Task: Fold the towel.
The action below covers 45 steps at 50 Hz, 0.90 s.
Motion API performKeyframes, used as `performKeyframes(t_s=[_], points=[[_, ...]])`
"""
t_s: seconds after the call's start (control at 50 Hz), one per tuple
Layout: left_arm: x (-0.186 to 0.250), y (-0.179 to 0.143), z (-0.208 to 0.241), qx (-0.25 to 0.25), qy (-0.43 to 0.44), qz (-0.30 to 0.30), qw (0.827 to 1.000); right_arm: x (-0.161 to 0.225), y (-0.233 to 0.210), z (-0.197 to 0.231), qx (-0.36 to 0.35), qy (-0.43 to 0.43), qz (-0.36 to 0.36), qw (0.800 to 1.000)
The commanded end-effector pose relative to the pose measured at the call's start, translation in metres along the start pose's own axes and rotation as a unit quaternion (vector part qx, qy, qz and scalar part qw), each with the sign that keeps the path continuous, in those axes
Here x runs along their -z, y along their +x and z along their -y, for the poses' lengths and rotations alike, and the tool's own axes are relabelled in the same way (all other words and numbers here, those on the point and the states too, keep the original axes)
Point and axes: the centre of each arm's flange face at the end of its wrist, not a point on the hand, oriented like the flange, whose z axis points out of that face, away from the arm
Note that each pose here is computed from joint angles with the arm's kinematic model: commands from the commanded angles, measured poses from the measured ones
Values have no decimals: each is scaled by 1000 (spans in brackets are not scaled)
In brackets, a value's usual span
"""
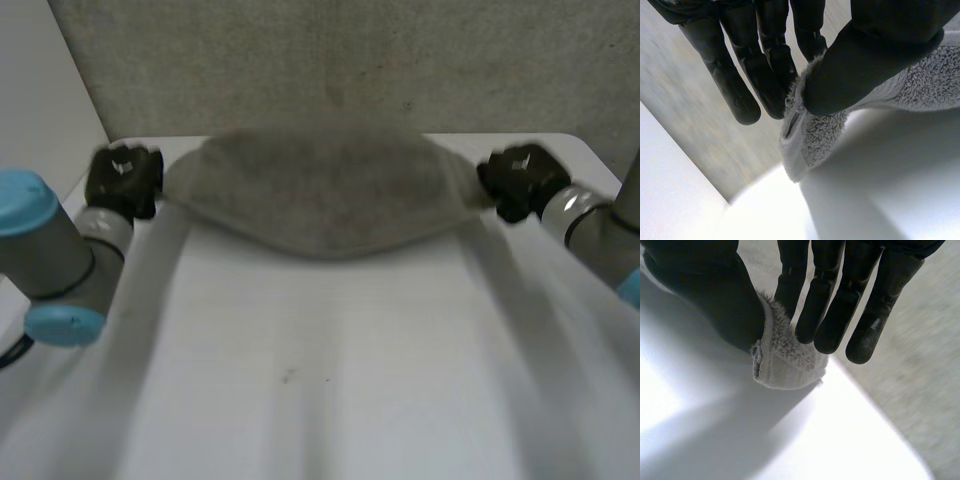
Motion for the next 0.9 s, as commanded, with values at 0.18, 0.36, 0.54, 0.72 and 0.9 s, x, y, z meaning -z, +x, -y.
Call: performKeyframes(t_s=[0.18,0.36,0.54,0.72,0.9], points=[[83,-13,-22,-128,-179,-46,974,71,-3,-16,45,-182,96,978],[145,-30,47,-125,-205,-59,969,133,36,38,88,-192,79,974],[105,-27,39,-115,-175,-50,977,105,43,31,72,-155,59,983],[48,-7,0,-107,-163,-58,979,46,32,-6,48,-150,38,987],[-7,3,-29,-105,-110,-29,988,-16,17,-37,75,-106,-29,991]])
